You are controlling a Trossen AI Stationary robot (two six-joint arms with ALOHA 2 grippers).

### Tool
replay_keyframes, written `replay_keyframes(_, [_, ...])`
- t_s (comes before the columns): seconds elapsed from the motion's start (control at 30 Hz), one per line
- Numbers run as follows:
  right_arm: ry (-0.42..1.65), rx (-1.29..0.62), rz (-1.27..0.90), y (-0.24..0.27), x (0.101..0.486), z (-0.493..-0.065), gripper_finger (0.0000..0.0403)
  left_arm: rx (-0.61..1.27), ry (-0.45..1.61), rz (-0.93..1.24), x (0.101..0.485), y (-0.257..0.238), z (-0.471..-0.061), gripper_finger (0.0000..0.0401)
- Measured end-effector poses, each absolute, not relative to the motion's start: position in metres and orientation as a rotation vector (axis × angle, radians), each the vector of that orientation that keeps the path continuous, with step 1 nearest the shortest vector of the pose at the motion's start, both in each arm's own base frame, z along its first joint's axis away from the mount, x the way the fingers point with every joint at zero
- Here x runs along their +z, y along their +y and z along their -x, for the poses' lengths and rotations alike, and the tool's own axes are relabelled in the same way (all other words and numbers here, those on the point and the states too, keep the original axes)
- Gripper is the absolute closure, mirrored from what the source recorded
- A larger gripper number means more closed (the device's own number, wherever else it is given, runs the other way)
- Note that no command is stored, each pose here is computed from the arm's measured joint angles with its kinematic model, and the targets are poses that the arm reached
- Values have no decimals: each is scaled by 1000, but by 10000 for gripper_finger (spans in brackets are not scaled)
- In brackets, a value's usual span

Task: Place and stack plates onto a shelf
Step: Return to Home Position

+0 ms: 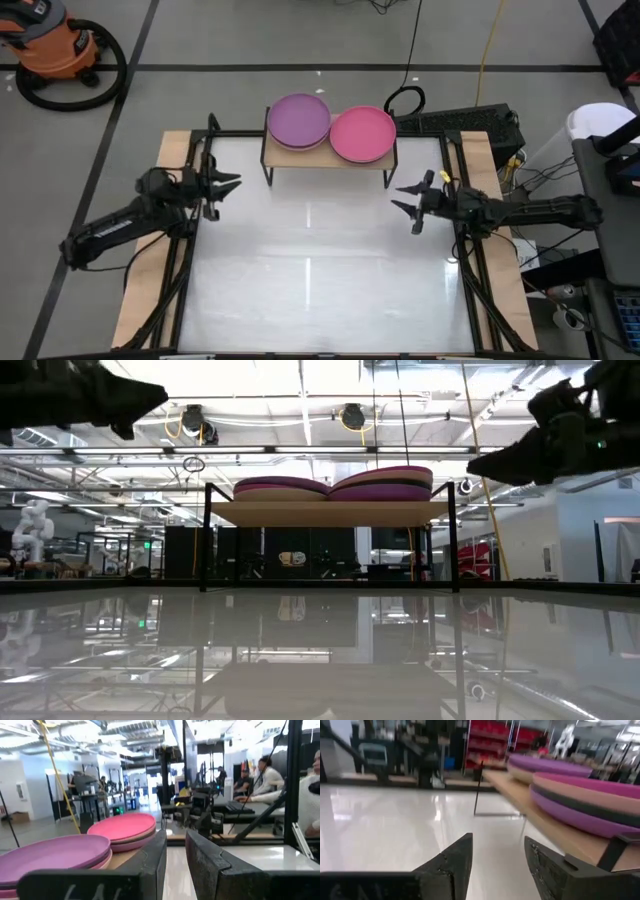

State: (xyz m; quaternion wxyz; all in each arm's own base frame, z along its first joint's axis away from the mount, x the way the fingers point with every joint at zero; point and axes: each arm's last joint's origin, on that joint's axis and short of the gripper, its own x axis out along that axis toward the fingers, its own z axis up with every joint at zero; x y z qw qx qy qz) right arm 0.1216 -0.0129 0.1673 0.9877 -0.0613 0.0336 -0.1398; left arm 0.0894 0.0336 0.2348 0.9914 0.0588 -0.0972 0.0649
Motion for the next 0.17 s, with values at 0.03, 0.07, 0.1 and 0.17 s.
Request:
replay_keyframes(0.03, [33,-283,122,-13,170,-121,243,129,-204,-118,231,34,-90,323])
replay_keyframes(0.07, [14,-285,122,-13,171,-120,243,129,-210,-118,226,34,-90,323])
replay_keyframes(0.1, [-18,-287,118,-13,174,-119,243,129,-214,-120,224,34,-90,323])
replay_keyframes(0.17, [-15,-286,114,-13,173,-118,243,130,-216,-120,220,34,-90,323])
